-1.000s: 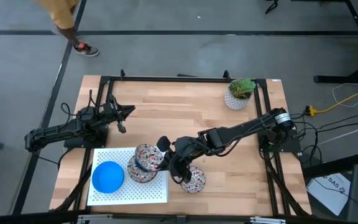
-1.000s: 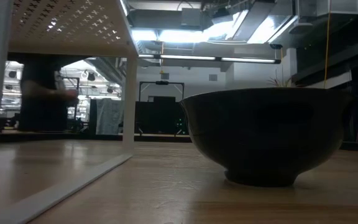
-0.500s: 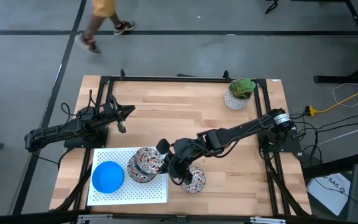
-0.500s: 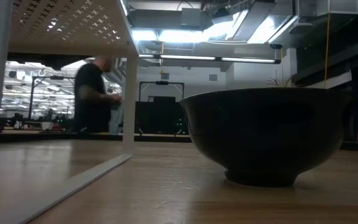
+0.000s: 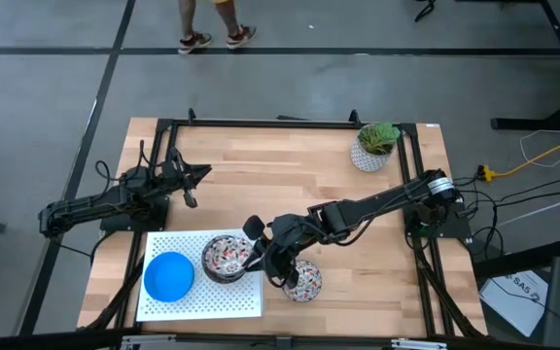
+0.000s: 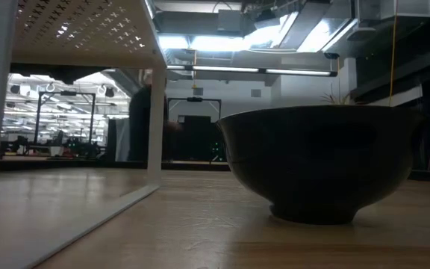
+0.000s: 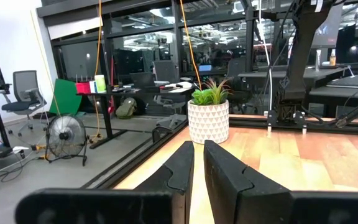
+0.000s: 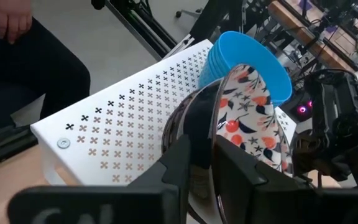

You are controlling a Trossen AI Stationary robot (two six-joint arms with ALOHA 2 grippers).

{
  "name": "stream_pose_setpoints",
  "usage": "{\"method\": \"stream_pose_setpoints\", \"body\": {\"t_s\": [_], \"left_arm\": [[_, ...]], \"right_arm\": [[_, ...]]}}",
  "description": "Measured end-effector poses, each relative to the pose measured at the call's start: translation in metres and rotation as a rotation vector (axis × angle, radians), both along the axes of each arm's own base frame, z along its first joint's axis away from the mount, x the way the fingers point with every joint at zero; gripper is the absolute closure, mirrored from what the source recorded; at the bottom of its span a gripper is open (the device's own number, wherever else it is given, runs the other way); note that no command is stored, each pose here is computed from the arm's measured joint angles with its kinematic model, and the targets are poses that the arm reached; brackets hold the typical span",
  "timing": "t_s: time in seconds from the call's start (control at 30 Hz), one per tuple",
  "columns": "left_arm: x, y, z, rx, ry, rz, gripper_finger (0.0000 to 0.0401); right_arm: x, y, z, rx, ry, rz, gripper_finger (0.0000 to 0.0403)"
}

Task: Pick & Place Mini bowls
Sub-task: Stack the orange patterned bowl on top of the stacked orange patterned bowls on the shelf

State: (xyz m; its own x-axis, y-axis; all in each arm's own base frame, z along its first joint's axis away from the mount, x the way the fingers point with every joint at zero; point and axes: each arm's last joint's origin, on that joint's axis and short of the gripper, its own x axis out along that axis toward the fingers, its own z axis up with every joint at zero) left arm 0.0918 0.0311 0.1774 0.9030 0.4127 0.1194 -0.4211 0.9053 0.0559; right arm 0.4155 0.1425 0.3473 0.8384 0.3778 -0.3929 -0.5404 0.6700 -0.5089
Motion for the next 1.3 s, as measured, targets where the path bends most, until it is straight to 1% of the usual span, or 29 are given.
{"method": "stream_pose_setpoints", "body": {"t_s": [0.33, 0.67, 0.77, 0.87, 1.1, 1.3], "left_arm": [[0.0, 0.0, 0.0, 0.0, 0.0, 0.0, 0.037], [0.0, 0.0, 0.0, 0.0, 0.0, 0.0, 0.037], [0.0, 0.0, 0.0, 0.0, 0.0, 0.0, 0.037], [0.0, 0.0, 0.0, 0.0, 0.0, 0.0, 0.037], [0.0, 0.0, 0.0, 0.0, 0.0, 0.0, 0.037], [0.0, 0.0, 0.0, 0.0, 0.0, 0.0, 0.037]], "right_arm": [[0.002, 0.001, 0.004, 0.012, -0.045, 0.001, 0.0344], [0.001, 0.0, 0.004, 0.008, -0.042, 0.002, 0.0346], [0.001, 0.0, 0.002, 0.017, -0.017, -0.004, 0.0346], [0.0, 0.0, 0.001, 0.063, 0.017, -0.027, 0.0346], [-0.001, 0.004, 0.001, 0.22, 0.091, -0.091, 0.0347], [-0.008, 0.016, -0.003, 0.341, 0.217, -0.08, 0.0347]]}}
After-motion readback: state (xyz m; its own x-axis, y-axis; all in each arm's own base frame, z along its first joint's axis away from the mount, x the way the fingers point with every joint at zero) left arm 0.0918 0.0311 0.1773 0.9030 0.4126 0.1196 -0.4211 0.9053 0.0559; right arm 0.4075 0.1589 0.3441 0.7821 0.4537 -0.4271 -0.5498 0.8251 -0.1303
